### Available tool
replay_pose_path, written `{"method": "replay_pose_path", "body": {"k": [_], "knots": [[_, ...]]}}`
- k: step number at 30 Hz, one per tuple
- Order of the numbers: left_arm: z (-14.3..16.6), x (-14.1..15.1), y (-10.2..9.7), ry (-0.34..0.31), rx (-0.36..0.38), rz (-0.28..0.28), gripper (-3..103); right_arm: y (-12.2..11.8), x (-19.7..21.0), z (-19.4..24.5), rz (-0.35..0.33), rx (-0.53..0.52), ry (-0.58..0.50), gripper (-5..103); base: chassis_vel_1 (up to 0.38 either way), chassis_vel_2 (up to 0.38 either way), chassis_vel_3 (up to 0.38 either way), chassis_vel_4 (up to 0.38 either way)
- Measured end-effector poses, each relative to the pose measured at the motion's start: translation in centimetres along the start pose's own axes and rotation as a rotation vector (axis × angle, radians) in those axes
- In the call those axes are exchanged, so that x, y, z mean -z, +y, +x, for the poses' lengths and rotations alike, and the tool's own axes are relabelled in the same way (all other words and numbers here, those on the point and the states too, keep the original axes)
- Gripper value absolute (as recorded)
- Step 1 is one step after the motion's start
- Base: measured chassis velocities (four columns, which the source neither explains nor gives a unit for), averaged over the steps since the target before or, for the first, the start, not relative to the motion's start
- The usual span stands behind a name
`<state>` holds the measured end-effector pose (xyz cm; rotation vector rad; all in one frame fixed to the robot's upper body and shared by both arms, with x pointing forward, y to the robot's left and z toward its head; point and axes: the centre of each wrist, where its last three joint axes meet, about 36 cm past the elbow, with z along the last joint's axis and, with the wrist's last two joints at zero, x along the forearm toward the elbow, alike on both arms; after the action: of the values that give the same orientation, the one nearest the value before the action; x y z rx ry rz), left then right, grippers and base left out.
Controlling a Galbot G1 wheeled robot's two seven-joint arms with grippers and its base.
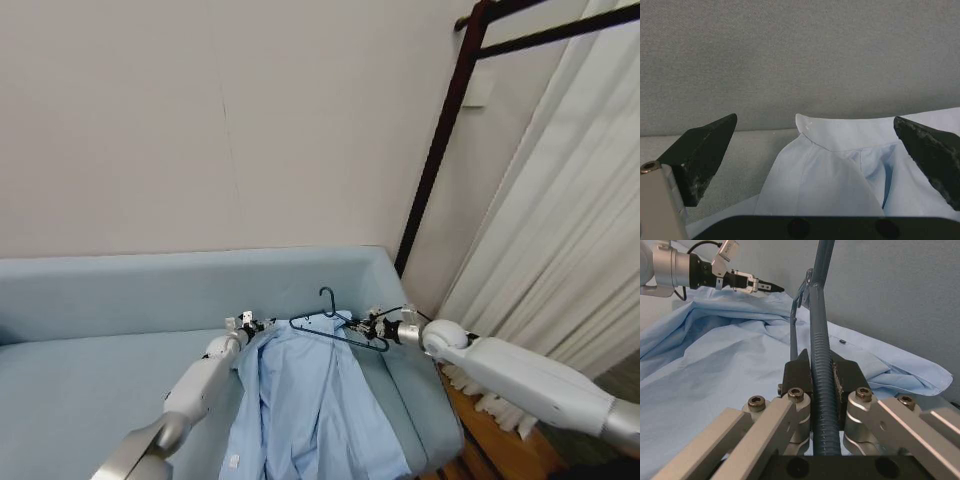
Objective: Pick up the clothes from the sofa and hang them on the clothes hanger.
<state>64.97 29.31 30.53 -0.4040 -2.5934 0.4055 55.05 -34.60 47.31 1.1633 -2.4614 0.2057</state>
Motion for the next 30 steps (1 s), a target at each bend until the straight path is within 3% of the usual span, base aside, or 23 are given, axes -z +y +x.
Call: {"method": "replay_pose_path", "body": {"k": [3, 6, 8, 11, 12, 17, 21, 26, 30], "knots": [[-0.4, -0.4, 0.2, 0.017, -0.007, -0.007, 95, -0.1, 0.0, 0.1, -0.001, -0.003, 0.000, 9, 0.000, 0.000, 0.000, 0.000], [-0.6, -1.1, 0.2, 0.036, -0.005, -0.008, 80, -0.1, 0.0, 0.1, -0.001, -0.005, -0.004, 9, 0.000, 0.000, 0.000, 0.000], [-0.7, -1.3, 0.2, 0.042, -0.004, -0.010, 80, -0.1, 0.0, 0.1, -0.001, -0.007, -0.005, 9, 0.000, 0.000, 0.000, 0.000], [-0.8, -1.6, 0.2, 0.056, -0.001, -0.017, 63, -0.1, 0.1, 0.1, -0.002, -0.011, -0.010, 9, 0.000, 0.000, 0.000, 0.000], [-0.8, -1.6, 0.2, 0.056, -0.001, -0.017, 63, -0.1, 0.1, 0.1, -0.002, -0.011, -0.010, 9, 0.000, 0.000, 0.000, 0.000], [-0.9, -1.9, 0.4, 0.072, 0.001, -0.015, 41, -0.1, 0.2, 0.5, 0.000, -0.014, -0.015, 9, 0.000, 0.000, 0.000, 0.000], [-1.0, -2.0, 0.3, 0.072, -0.002, -0.014, 30, -0.1, 0.3, 0.7, 0.002, -0.016, -0.015, 9, 0.000, 0.000, 0.000, 0.000], [-1.1, -2.1, 0.1, 0.068, -0.005, -0.015, 8, 0.2, 0.2, 1.1, 0.005, -0.018, -0.016, 9, 0.000, 0.000, 0.000, 0.000], [-1.0, -1.8, -0.2, 0.054, -0.010, -0.023, 2, 0.2, 0.1, 1.5, 0.005, -0.019, -0.015, 9, 0.000, 0.000, 0.000, 0.000]]}}
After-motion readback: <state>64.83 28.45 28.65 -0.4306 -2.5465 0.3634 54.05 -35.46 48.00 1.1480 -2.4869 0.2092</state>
